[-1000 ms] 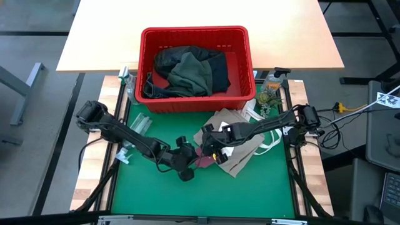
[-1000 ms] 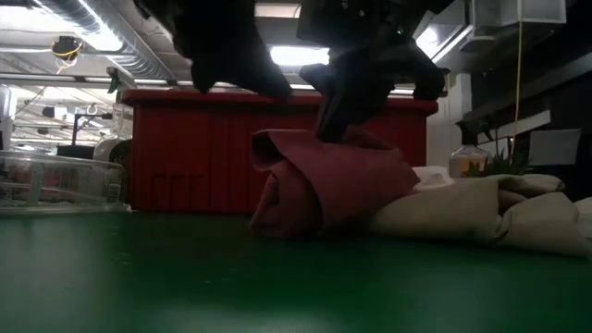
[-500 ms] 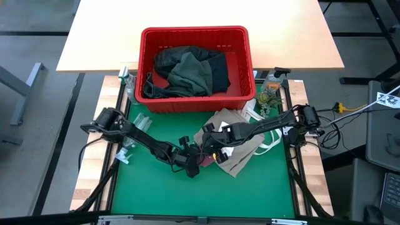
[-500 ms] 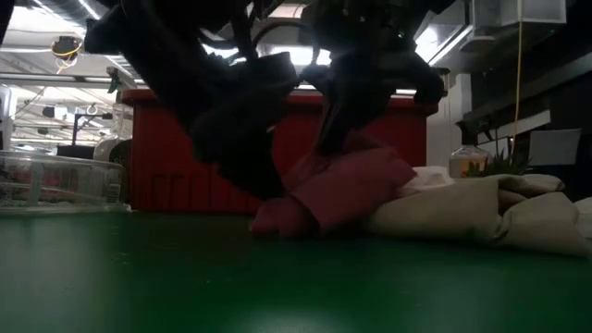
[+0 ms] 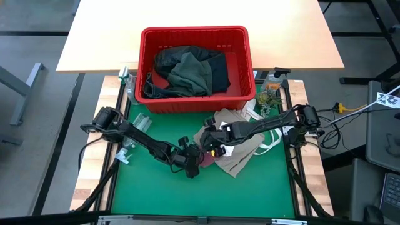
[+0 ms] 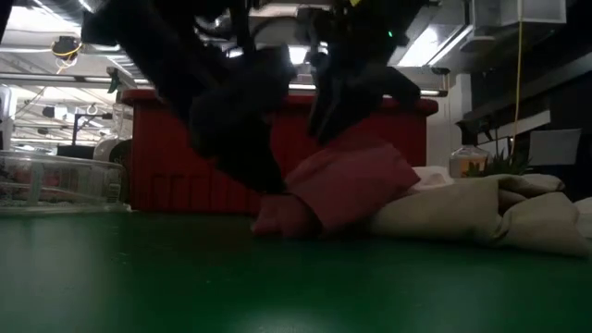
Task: Fold laundry
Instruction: Fold the pink underwear, then stack the folded pink underwear on top of the folded white underwear
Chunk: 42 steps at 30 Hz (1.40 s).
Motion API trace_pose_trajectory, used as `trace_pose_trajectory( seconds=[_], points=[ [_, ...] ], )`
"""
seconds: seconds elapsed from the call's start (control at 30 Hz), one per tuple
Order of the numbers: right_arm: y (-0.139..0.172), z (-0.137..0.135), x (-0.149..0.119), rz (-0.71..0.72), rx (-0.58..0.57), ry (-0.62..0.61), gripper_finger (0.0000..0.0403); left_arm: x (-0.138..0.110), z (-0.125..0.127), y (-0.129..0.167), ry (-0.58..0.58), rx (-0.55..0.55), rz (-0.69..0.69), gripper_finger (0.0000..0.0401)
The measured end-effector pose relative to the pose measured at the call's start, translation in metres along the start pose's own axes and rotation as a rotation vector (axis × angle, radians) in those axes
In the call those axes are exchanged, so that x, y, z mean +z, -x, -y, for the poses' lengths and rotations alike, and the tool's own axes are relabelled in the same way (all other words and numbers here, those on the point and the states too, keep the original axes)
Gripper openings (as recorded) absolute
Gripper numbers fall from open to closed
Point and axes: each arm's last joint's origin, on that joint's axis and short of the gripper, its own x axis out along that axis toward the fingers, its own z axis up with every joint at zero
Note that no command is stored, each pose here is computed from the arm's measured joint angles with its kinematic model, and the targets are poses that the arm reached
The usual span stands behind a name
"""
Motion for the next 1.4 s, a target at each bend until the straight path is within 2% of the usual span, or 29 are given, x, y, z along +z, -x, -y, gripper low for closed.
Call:
trace_pose_trajectory(
  seconds=[0.27,0.43,0.57,0.7,0.87,0.97,1.1,1.3,1.4],
  points=[
    [0.030,0.018,0.012,-0.050,0.016,-0.015,0.0135,0.019,-0.003,0.025,0.042,-0.054,0.059,0.0000],
    [0.043,0.023,0.014,-0.067,0.063,-0.052,0.0136,0.021,-0.004,0.027,0.061,-0.065,0.064,0.0007],
    [0.046,0.022,0.011,-0.099,0.107,-0.044,0.0136,0.022,-0.005,0.028,0.061,-0.068,0.066,0.0047],
    [0.047,0.019,0.007,-0.127,0.159,-0.049,0.0136,0.022,-0.004,0.028,0.064,-0.076,0.067,0.0108],
    [0.047,0.019,0.006,-0.137,0.172,-0.049,0.0136,0.030,0.003,0.030,0.098,-0.186,0.114,0.0173],
    [0.047,0.019,0.006,-0.137,0.173,-0.049,0.0136,0.032,0.008,0.033,0.056,-0.248,0.130,0.0200],
    [0.047,0.018,0.006,-0.130,0.197,-0.066,0.0136,0.030,0.015,0.037,-0.004,-0.274,0.161,0.0222],
    [0.048,0.016,0.007,-0.111,0.271,-0.081,0.0136,0.019,0.033,0.033,-0.173,-0.274,0.222,0.0229],
    [0.048,0.015,0.007,-0.106,0.297,-0.084,0.0136,0.009,0.038,0.026,-0.251,-0.211,0.219,0.0226]
  ],
)
